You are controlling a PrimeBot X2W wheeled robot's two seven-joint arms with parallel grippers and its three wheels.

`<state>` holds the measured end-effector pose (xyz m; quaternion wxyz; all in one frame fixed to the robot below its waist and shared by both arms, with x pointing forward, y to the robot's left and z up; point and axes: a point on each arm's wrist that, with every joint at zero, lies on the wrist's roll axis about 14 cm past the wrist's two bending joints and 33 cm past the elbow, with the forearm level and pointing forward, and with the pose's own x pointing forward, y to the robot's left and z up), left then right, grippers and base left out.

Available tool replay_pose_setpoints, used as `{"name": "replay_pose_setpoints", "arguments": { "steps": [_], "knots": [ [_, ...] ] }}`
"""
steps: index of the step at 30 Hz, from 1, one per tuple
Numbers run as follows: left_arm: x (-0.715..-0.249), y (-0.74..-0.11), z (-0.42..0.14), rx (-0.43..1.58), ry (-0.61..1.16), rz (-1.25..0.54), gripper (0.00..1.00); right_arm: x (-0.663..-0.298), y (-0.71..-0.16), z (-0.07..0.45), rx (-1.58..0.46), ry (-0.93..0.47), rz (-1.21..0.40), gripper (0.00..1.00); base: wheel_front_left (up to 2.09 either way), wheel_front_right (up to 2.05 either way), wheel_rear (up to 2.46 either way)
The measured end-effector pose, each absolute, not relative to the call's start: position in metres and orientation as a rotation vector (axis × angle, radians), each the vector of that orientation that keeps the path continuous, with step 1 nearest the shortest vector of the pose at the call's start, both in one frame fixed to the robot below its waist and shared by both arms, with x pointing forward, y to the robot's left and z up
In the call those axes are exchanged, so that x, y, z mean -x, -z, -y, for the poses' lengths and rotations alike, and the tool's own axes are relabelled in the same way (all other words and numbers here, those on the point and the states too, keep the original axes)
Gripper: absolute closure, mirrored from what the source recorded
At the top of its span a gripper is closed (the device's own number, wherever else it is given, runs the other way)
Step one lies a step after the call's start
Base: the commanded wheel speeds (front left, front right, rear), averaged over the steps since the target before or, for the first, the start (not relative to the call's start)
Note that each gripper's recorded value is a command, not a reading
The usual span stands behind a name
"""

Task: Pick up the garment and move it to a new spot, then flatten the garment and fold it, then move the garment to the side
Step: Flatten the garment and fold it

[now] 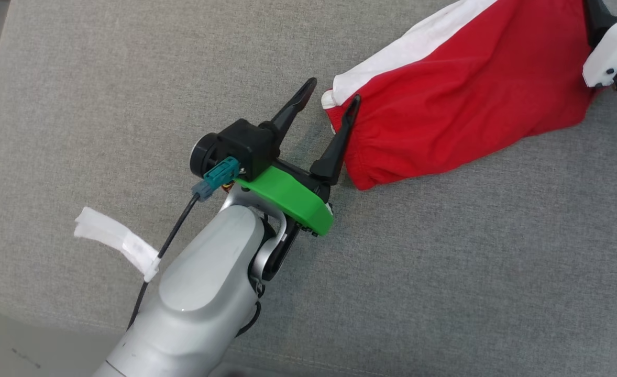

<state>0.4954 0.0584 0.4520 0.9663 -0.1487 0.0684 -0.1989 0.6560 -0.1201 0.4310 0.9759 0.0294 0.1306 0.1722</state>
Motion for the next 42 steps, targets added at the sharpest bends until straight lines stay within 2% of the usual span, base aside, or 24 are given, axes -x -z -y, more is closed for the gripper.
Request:
{"name": "replay_pose_setpoints", "arguments": {
  "steps": [10, 17, 18, 19, 32, 37, 42],
  "knots": [
    [-0.487, -0.473, -0.128, 0.264, 0.151, -0.013, 0.0, -0.626, -0.401, 0.146, -0.021, -0.322, -0.394, 0.0, 0.0, 0.0, 0.0],
    [-0.463, -0.464, -0.167, 0.256, 0.02, -0.022, 0.0, -0.616, -0.377, 0.144, -0.037, -0.317, -0.482, 0.0, 0.0, 0.0, 0.0],
    [-0.46, -0.463, -0.17, 0.25, 0.01, -0.025, 0.0, -0.615, -0.376, 0.142, -0.044, -0.318, -0.491, 0.38, 0.0, 0.0, 0.0],
    [-0.458, -0.462, -0.172, 0.244, 0.006, -0.027, 0.0, -0.614, -0.376, 0.14, -0.051, -0.32, -0.495, 1.0, 0.0, 0.0, 0.0],
    [-0.439, -0.474, -0.181, 0.227, -0.017, 0.001, 0.0, -0.584, -0.404, 0.145, -0.134, -0.317, -0.381, 1.0, 0.0, 0.0, 0.0],
    [-0.43, -0.477, -0.18, 0.213, -0.007, 0.005, 0.0, -0.557, -0.41, 0.171, -0.163, -0.267, -0.364, 1.0, 0.0, 0.0, 0.0],
    [-0.421, -0.478, -0.173, 0.212, 0.016, 0.004, 0.0, -0.522, -0.413, 0.216, -0.215, -0.158, -0.364, 1.0, 0.0, 0.0, 0.0]
  ]
}}
